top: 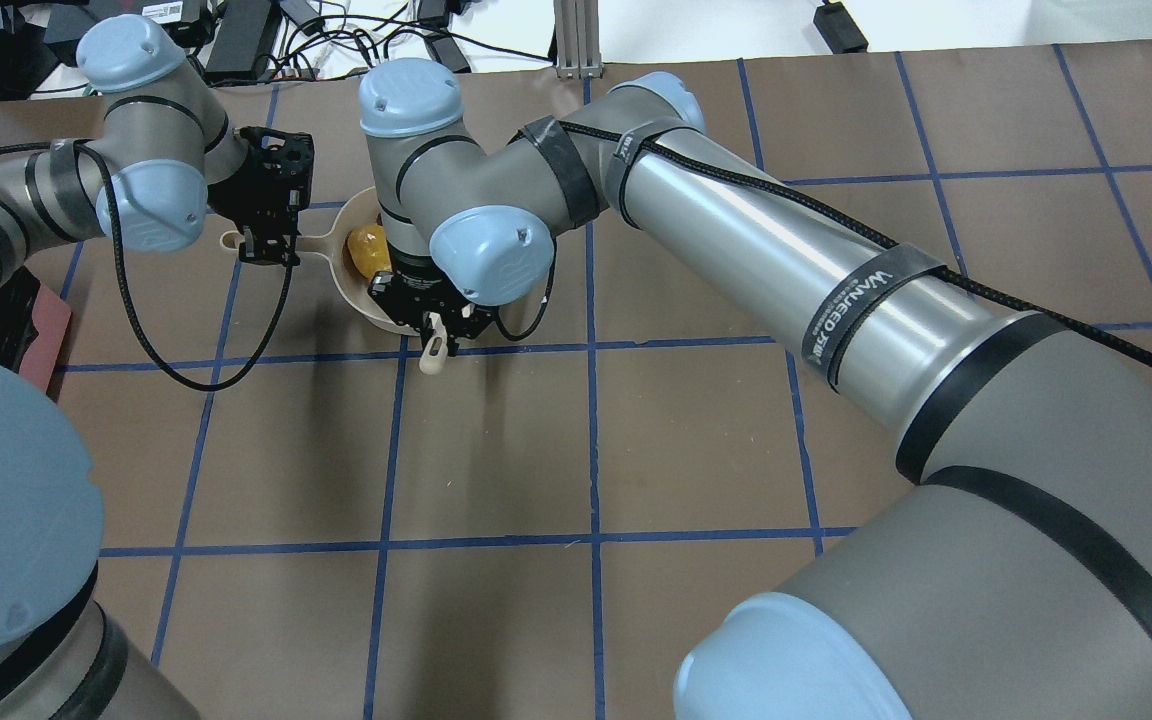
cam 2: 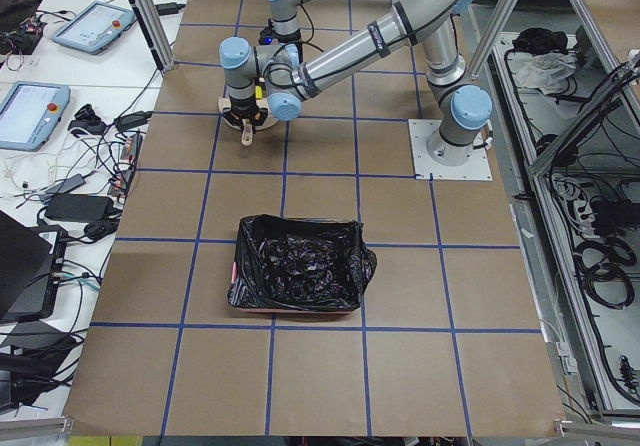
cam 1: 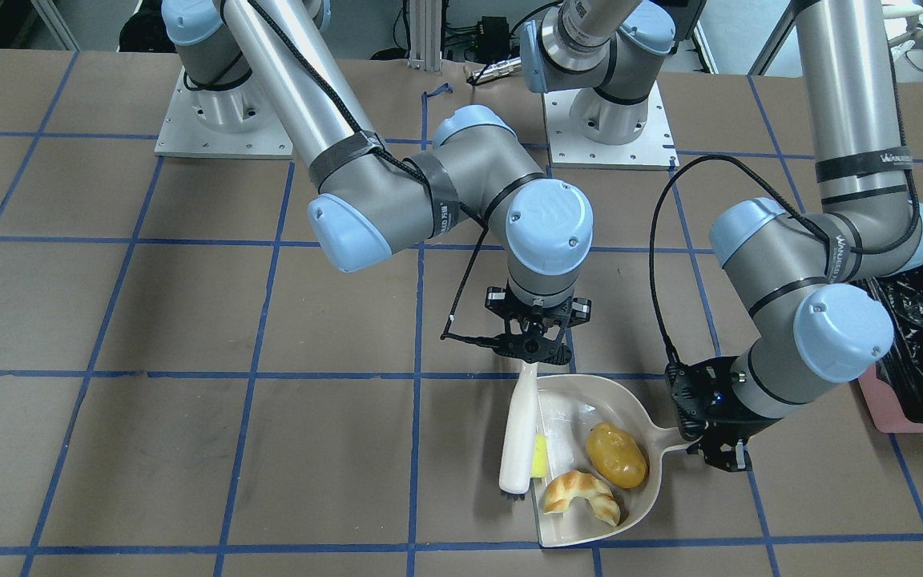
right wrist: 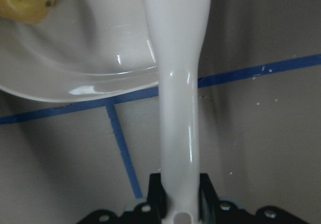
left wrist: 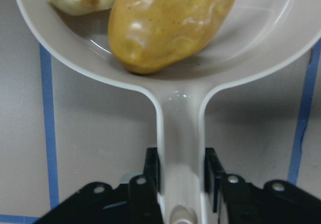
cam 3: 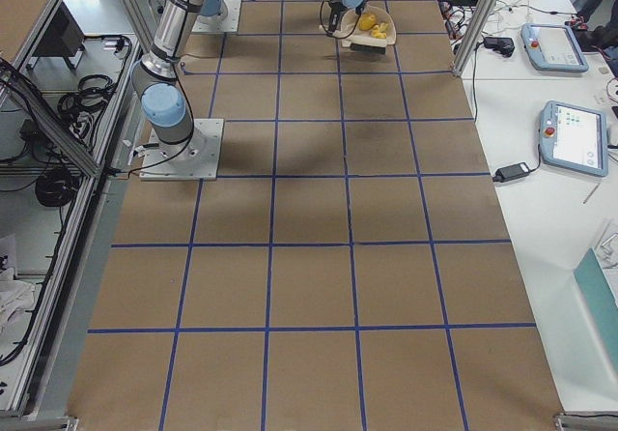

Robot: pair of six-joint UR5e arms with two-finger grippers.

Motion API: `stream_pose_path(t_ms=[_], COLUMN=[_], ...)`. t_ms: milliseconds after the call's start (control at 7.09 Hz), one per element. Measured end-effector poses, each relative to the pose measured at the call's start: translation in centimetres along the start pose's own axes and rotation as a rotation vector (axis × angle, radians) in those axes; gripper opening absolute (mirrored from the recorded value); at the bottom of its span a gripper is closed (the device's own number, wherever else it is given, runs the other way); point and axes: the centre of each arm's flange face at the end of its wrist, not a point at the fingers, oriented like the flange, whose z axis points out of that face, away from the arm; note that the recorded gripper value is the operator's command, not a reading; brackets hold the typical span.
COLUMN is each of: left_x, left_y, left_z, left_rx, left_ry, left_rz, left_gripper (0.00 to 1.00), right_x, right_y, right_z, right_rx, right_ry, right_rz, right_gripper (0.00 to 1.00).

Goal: Sweep and dump trash into bin
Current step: 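Brush the remaining sponge into the dustpan with the right gripper, then lift the brush away with the right gripper while the left gripper raises the dustpan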

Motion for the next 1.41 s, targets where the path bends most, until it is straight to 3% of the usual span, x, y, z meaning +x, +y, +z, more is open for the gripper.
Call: stream_pose_path(t_ms=[423, 846, 1128, 1410], left_x=[0.0, 0.0, 0.0, 0.0], left_y=[0.0, 0.1, 0.9, 2.7], left_z=[0.1, -0.4, -1.1, -2.7], left_rx=[0.000, 0.000, 0.014, 0.031], left_ry=[0.001, -0.005, -0.015, -0.018], left_rz=[-0.002, -0.006, -0.016, -0.039], left_gripper=[0.27, 0.25, 0.23, 0.21], right_x=[-1.7, 2.3, 8.0, 14.3], right_y=[1.2, -1.4, -4.4, -5.9], right_z=[0.2, -3.3, -7.0, -8.7], right_rx=[-0.025, 0.014, 0.004, -0.007], right_ry=[-0.058, 0.010, 0.046, 0.057], right_rz=[0.020, 0.003, 0.012, 0.026], right_gripper=[0.00, 0.00, 0.00, 0.00])
